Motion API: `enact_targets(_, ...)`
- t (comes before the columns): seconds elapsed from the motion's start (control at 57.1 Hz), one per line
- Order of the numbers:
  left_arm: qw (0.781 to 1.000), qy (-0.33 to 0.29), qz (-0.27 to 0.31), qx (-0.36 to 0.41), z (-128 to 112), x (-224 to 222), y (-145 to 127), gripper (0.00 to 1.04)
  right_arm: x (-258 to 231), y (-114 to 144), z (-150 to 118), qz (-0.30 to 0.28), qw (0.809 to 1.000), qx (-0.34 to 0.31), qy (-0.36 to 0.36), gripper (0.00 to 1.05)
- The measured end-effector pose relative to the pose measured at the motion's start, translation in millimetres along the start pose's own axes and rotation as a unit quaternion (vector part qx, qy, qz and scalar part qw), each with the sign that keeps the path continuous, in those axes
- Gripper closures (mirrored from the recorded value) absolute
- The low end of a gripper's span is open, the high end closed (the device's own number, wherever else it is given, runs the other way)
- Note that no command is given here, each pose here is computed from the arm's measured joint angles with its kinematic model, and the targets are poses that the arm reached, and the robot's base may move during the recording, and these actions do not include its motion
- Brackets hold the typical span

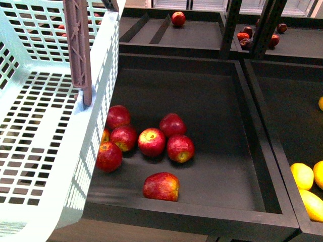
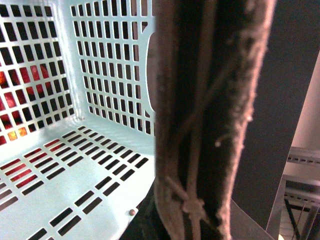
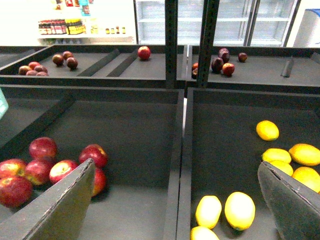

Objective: Pick lemon and mango into basket

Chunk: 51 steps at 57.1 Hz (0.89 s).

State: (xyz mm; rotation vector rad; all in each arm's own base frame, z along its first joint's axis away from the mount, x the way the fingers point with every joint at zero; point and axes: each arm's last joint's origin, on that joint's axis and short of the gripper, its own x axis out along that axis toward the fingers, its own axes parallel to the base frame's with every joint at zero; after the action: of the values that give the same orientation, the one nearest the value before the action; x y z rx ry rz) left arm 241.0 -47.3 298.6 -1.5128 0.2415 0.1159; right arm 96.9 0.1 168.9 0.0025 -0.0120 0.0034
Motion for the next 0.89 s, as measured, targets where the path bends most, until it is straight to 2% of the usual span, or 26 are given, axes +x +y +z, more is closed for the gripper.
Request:
enact_targets(0.123, 1.000, 0.013, 0.010, 0.008, -2.5, 0.6, 1.3, 0.99, 0.0, -0.1, 0.0, -0.001, 1.000, 0.000, 0.000, 0.09)
enact_targets(0.158, 0.999, 0.017, 0.038, 0.034, -5.4, 2.7, 0.1, 0.99, 0.0, 0.0, 0.0, 0.000, 1.000, 0.000, 0.000, 0.09)
enact_targets(0.228, 0.986, 0.038, 0.079, 0.144, -14.2, 15.5, -6.9, 0.99, 0.0, 0.0, 0.0, 0.000, 1.000, 0.000, 0.000, 0.09)
enact_targets(0.245, 0.975, 0.046, 0.081, 0.201, -18.0, 22.2, -10.0, 0.99, 0.0, 0.0, 0.0, 0.000, 1.000, 0.000, 0.000, 0.09)
enact_targets(0.28, 0.961, 0.057, 0.080, 0.258, -24.2, 34.3, -14.6, 0.99, 0.0, 0.0, 0.0, 0.000, 1.000, 0.000, 0.000, 0.09)
enact_targets(0.333, 0.926, 0.076, 0.077, 0.363, -34.9, 56.5, -20.1, 0.99, 0.0, 0.0, 0.0, 0.000, 1.000, 0.000, 0.000, 0.09)
enact_targets(0.403, 0.885, 0.100, 0.075, 0.448, -49.8, 89.5, -24.4, 0.99, 0.0, 0.0, 0.0, -0.001, 1.000, 0.000, 0.000, 0.09)
enact_targets(0.456, 0.869, 0.122, 0.067, 0.475, -61.9, 111.7, -27.1, 0.99, 0.0, 0.0, 0.0, -0.001, 1.000, 0.000, 0.000, 0.09)
enact_targets(0.526, 0.856, 0.179, 0.050, 0.483, -88.8, 142.3, -31.7, 0.99, 0.0, 0.0, 0.0, -0.001, 1.000, 0.000, 0.000, 0.09)
enact_targets(0.578, 0.848, 0.249, 0.032, 0.466, -116.8, 161.9, -29.9, 0.99, 0.0, 0.0, 0.0, -0.001, 1.000, 0.000, 0.000, 0.09)
enact_targets(0.701, 0.843, 0.339, 0.016, 0.417, -162.1, 173.3, -21.4, 0.99, 0.0, 0.0, 0.0, -0.001, 1.000, 0.000, 0.000, 0.09)
enact_targets(0.806, 0.841, 0.376, 0.007, 0.389, -190.9, 166.3, -19.5, 0.99, 0.0, -0.1, 0.0, -0.002, 1.000, 0.000, 0.000, 0.09)
enact_targets(0.894, 0.845, 0.383, -0.002, 0.373, -201.7, 160.0, -22.4, 0.99, 0.0, -0.1, 0.0, -0.002, 1.000, 0.000, 0.000, 0.09)
